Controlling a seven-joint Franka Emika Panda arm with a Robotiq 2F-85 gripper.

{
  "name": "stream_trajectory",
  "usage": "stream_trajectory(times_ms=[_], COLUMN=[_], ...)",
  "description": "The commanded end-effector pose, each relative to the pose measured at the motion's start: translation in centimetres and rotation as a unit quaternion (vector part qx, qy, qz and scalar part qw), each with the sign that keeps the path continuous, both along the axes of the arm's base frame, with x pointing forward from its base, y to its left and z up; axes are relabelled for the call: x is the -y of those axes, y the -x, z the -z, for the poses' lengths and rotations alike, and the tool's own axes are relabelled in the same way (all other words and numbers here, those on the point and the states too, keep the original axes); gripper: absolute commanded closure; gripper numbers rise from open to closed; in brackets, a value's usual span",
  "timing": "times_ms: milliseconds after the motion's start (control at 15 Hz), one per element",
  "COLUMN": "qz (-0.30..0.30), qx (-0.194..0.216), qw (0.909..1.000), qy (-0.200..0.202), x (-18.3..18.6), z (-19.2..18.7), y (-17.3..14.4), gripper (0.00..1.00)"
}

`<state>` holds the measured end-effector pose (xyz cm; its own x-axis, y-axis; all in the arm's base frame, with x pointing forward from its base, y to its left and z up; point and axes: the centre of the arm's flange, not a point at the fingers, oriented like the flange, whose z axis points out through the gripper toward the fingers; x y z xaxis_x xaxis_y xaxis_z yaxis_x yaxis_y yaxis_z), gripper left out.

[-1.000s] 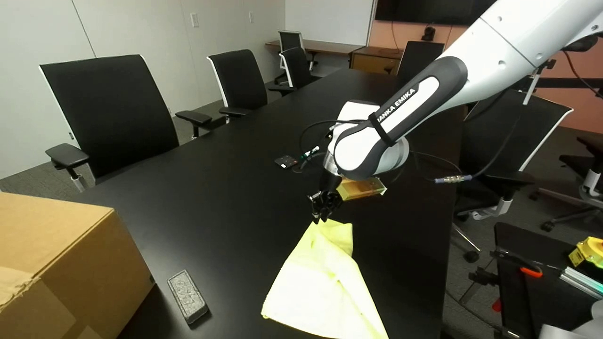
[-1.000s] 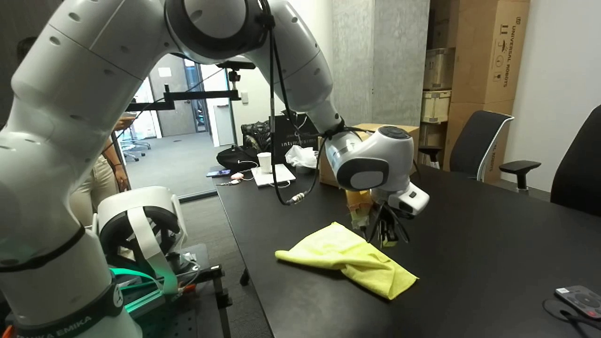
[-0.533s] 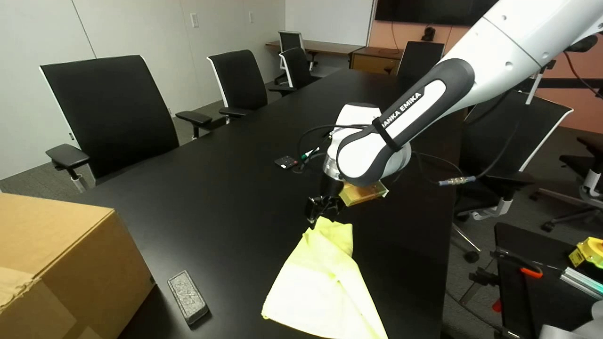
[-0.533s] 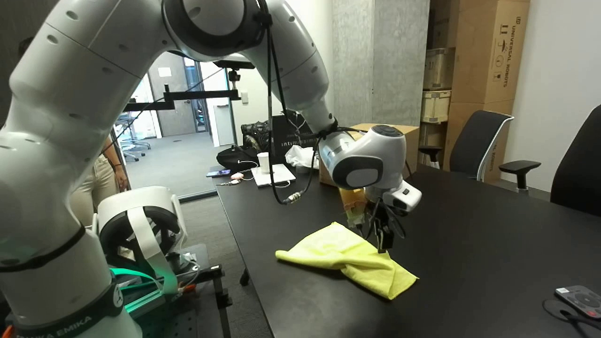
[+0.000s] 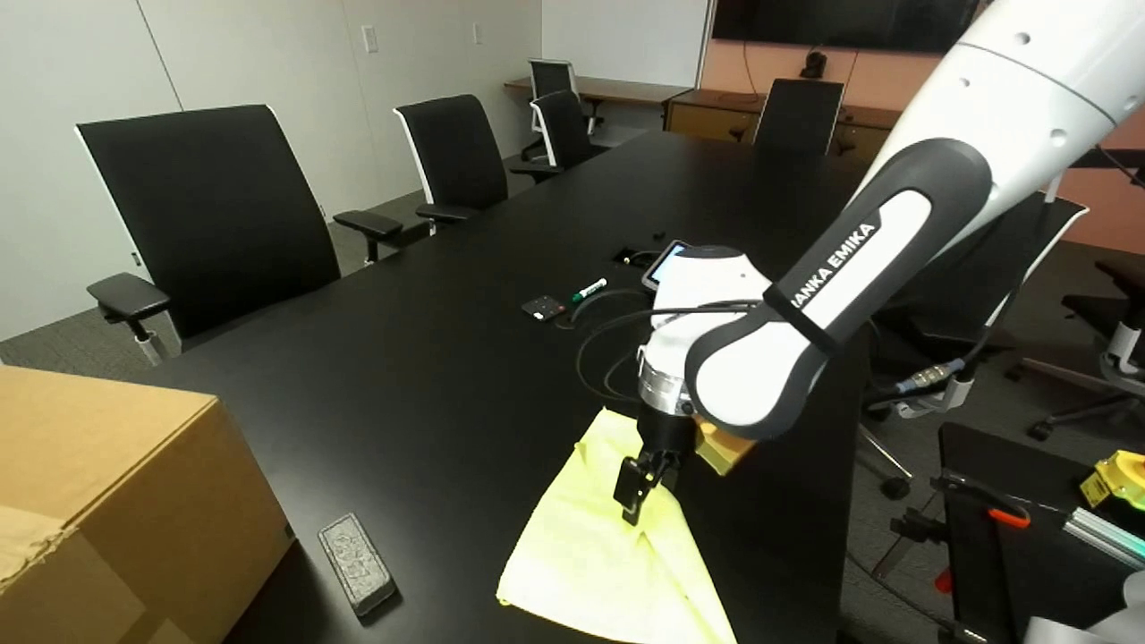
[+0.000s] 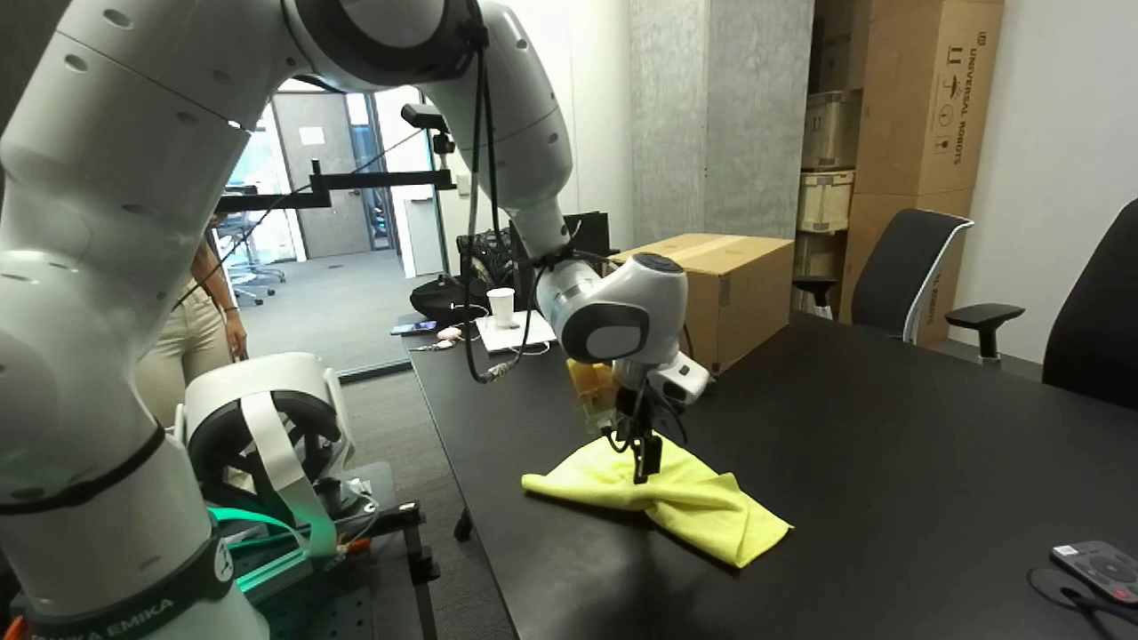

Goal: Fold the yellow towel on the table in half.

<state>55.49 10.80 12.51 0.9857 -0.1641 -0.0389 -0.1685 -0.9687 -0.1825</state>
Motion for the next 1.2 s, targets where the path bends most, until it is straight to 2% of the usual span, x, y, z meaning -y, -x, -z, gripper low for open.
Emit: stream_trajectory(times_ms=[0, 467, 867, 1133], qz=[-0.033, -0.022, -0.028, -0.029], qx=[0.002, 0.024, 0.036, 0.047], qw=[0.9994, 0.9993, 0.998, 0.9968], qy=[0.01, 0.016, 0.043, 0.057], x=[-3.1, -7.0, -8.7, -10.1], z=[0.0, 2.5, 5.3, 6.3], y=[4.0, 8.2, 15.0, 17.6], gripper=[0.0, 0.0, 0.0, 0.0])
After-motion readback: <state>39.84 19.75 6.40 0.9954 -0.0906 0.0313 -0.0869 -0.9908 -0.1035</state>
